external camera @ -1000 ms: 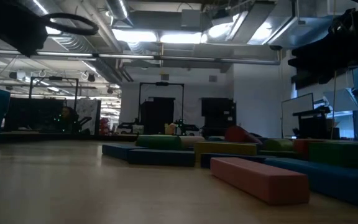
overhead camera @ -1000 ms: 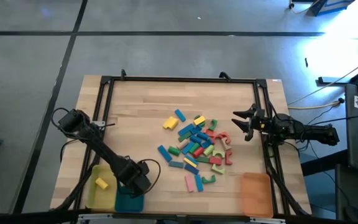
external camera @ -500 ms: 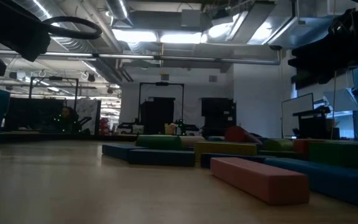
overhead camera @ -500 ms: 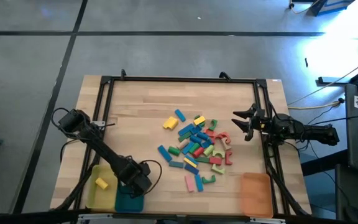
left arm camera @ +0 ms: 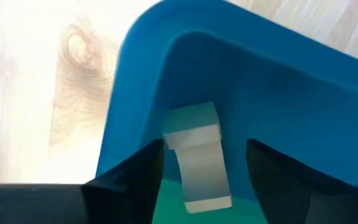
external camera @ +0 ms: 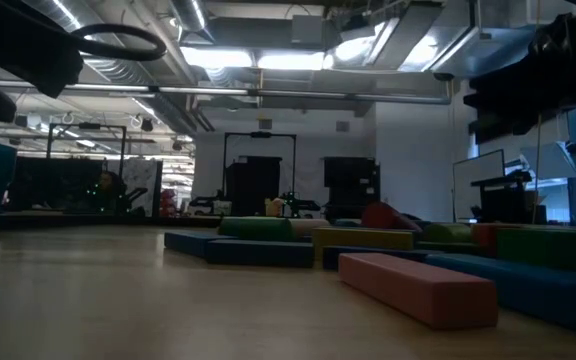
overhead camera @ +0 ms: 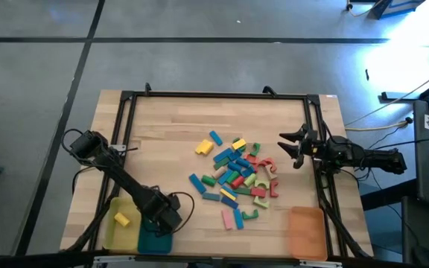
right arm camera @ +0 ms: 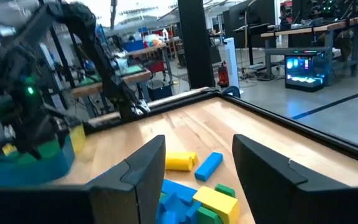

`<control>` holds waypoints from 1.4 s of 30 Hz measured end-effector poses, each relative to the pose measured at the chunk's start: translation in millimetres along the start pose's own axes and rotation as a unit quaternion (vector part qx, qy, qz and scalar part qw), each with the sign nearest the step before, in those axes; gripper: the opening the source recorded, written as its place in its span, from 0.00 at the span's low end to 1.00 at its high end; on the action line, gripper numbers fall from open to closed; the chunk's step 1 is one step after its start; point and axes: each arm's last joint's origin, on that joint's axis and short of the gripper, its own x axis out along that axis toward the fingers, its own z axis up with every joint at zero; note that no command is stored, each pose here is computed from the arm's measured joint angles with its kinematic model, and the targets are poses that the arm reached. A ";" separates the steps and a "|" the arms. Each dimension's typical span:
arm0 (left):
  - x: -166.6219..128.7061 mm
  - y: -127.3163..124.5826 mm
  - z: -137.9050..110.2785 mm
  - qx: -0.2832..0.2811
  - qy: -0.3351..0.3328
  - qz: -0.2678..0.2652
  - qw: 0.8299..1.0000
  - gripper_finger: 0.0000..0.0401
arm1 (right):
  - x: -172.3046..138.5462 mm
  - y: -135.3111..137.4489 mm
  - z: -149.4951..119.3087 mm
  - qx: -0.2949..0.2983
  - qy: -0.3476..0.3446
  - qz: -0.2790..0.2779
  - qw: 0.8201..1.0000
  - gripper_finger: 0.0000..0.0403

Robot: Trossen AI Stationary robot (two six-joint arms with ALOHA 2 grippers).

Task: Sort blocks by size
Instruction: Put the blue rectangular block into the orange bin

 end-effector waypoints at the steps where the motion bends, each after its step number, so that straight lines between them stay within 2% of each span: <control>1: -0.1 0.2 0.0 0.006 0.001 0.001 1.000 0.52 | 0.1 0.2 1.0 0.007 -0.005 0.001 1.000 0.47; 5: -5.8 1.6 -1.4 0.014 -0.002 -0.004 1.000 0.51 | 2.1 1.3 3.1 0.018 -0.011 0.004 1.000 0.47; 10: -27.6 5.6 -5.8 0.013 -0.024 -0.036 0.999 0.51 | 7.5 4.7 12.3 0.013 0.010 -0.003 1.000 0.47; 13: -45.4 11.1 -8.8 0.013 -0.064 -0.048 0.997 0.51 | 13.8 8.4 22.0 0.008 0.027 -0.009 1.000 0.47; 17: -69.4 20.9 -11.8 0.032 -0.152 -0.041 0.987 0.51 | 27.8 13.6 34.1 0.019 0.054 -0.040 0.998 0.47; 20: -84.9 29.2 -12.1 0.075 -0.244 0.005 0.967 0.51 | 41.1 18.8 41.2 0.012 0.080 -0.048 0.996 0.47; 23: -95.6 36.3 -9.8 0.109 -0.335 0.085 0.932 0.51 | 58.6 25.6 47.6 0.022 0.108 -0.052 0.993 0.47; 26: -100.3 41.5 -5.5 0.124 -0.390 0.162 0.898 0.51 | 77.7 31.3 48.9 0.039 0.139 -0.066 0.987 0.47; 28: -100.8 44.9 -1.9 0.127 -0.391 0.178 0.894 0.51 | 91.7 35.5 49.6 0.041 0.159 -0.073 0.984 0.47; 36: -100.4 64.3 13.7 0.140 -0.348 0.218 0.901 0.47 | 150.0 49.1 50.3 0.027 0.212 -0.090 0.973 0.47; 42: -103.5 85.3 30.3 0.164 -0.307 0.239 0.906 0.44 | 191.7 41.0 50.0 0.043 0.283 -0.072 0.955 0.47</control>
